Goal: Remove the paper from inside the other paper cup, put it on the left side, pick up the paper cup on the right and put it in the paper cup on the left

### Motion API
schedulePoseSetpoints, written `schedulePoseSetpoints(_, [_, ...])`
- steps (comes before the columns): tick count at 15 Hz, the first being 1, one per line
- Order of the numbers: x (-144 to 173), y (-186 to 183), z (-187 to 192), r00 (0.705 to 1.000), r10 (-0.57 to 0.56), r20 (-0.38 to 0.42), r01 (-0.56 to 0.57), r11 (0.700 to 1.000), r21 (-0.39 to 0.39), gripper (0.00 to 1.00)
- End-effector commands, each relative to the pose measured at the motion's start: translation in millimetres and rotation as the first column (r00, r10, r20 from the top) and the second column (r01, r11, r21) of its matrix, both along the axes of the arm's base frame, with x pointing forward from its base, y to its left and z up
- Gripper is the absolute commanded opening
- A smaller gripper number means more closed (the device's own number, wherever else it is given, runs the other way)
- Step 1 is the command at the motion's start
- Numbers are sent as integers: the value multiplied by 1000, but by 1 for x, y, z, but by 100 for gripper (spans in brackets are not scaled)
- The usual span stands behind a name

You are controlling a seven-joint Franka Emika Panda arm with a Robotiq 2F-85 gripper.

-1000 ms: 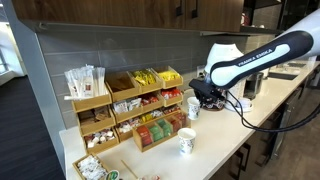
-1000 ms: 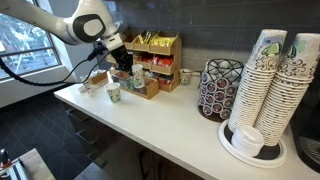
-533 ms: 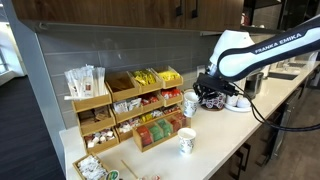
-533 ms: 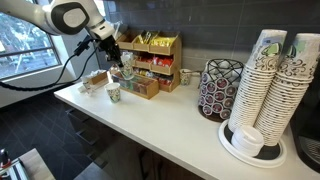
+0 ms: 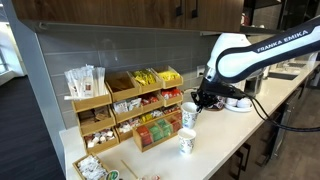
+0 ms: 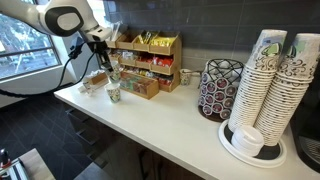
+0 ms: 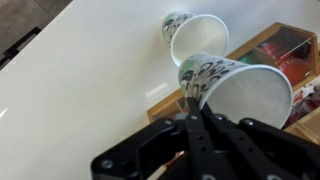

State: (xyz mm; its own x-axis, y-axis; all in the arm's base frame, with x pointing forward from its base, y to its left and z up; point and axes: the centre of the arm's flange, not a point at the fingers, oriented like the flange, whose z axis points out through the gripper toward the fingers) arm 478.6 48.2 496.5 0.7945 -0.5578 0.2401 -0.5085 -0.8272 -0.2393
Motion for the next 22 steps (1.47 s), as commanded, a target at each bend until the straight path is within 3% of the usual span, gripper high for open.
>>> schedulePoseSetpoints(1, [-9, -1, -7, 996, 77, -44, -78, 997, -17, 1])
schedulePoseSetpoints(14, [3, 17, -30, 980, 183, -76, -184, 983, -3, 2])
schedulePoseSetpoints(15, [4, 18, -31, 981, 178, -78, -178, 984, -4, 29])
schedulePoseSetpoints(17, [5, 17, -32, 983, 171, -73, -172, 985, 2, 36])
schedulePoseSetpoints(22, [-3, 8, -14, 987, 155, -29, -155, 988, 6, 74])
